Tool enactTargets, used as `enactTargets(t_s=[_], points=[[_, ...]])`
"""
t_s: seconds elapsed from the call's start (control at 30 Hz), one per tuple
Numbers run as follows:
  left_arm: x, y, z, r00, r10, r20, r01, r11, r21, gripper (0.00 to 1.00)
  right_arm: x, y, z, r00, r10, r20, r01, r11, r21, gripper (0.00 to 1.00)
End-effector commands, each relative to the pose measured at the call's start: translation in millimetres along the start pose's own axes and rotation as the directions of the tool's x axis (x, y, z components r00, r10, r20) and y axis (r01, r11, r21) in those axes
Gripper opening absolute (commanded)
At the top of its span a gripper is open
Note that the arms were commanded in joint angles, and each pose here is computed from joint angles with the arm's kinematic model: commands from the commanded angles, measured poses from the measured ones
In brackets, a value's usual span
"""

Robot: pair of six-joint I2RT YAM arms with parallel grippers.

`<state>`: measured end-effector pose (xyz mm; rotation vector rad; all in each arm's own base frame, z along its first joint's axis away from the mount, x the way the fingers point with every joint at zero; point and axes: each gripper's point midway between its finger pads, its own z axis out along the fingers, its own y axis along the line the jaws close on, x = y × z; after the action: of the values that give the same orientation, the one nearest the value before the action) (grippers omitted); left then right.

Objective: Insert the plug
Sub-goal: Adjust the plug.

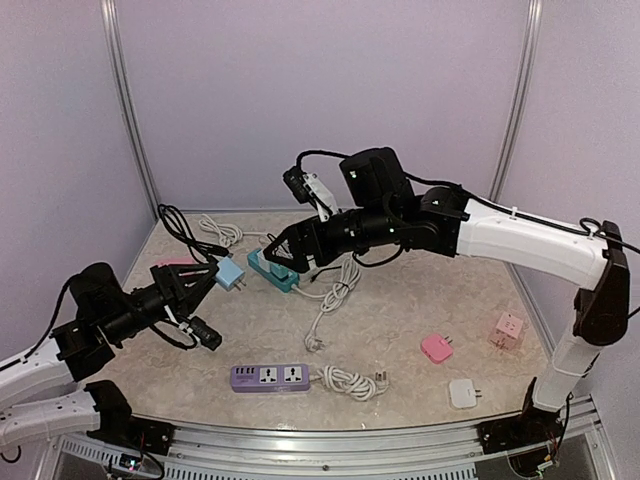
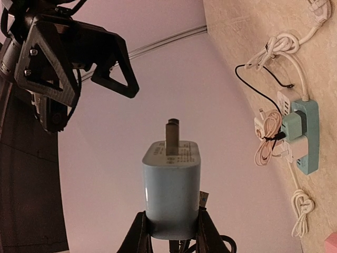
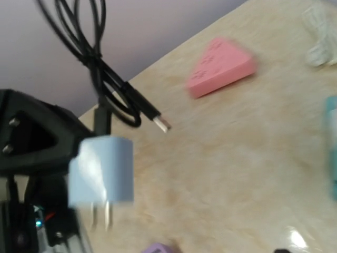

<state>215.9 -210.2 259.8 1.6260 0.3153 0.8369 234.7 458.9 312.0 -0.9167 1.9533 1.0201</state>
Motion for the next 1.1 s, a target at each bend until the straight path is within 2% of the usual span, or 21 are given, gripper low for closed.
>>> enactTargets(t_s=[0.0,0.13,0.4,0.53,0.77,0.9,1.07], points=[[-8.6,22.8,-2.7,0.848,0.529,-0.022,-0.527,0.839,-0.135,0.0,14.8,28.9,33.5,0.995,0.045,-0.091,-0.058,0.989,-0.139,0.84],[-18.7,19.9,-4.9,0.85,0.526,0.018,-0.516,0.841,-0.164,0.0,23.6,53.7,44.2,0.993,-0.03,-0.114,0.003,0.974,-0.227,0.82],[-33.8,19.7,-9.8,0.836,0.545,0.056,-0.522,0.823,-0.225,0.0,37.4,75.7,50.9,0.983,-0.043,-0.181,-0.034,0.916,-0.4,0.74],[-36.6,26.3,-9.5,0.833,0.552,0.047,-0.524,0.813,-0.254,0.0,42.8,71.2,60.9,0.972,-0.009,-0.234,-0.09,0.908,-0.409,0.66],[-37.8,28.2,-10.2,0.836,0.546,0.043,-0.519,0.814,-0.26,0.0,48.4,58.7,71.1,0.96,0.061,-0.272,-0.173,0.897,-0.408,0.63],[-35.8,29.4,-9.3,0.838,0.545,0.033,-0.52,0.815,-0.256,0.0,50.3,71.3,72.1,0.954,0.074,-0.289,-0.213,0.847,-0.487,0.5],[-36.9,28.9,-8.3,0.838,0.544,0.038,-0.518,0.816,-0.257,0.0,60.1,74.4,74.0,0.939,0.08,-0.335,-0.252,0.822,-0.511,0.35]])
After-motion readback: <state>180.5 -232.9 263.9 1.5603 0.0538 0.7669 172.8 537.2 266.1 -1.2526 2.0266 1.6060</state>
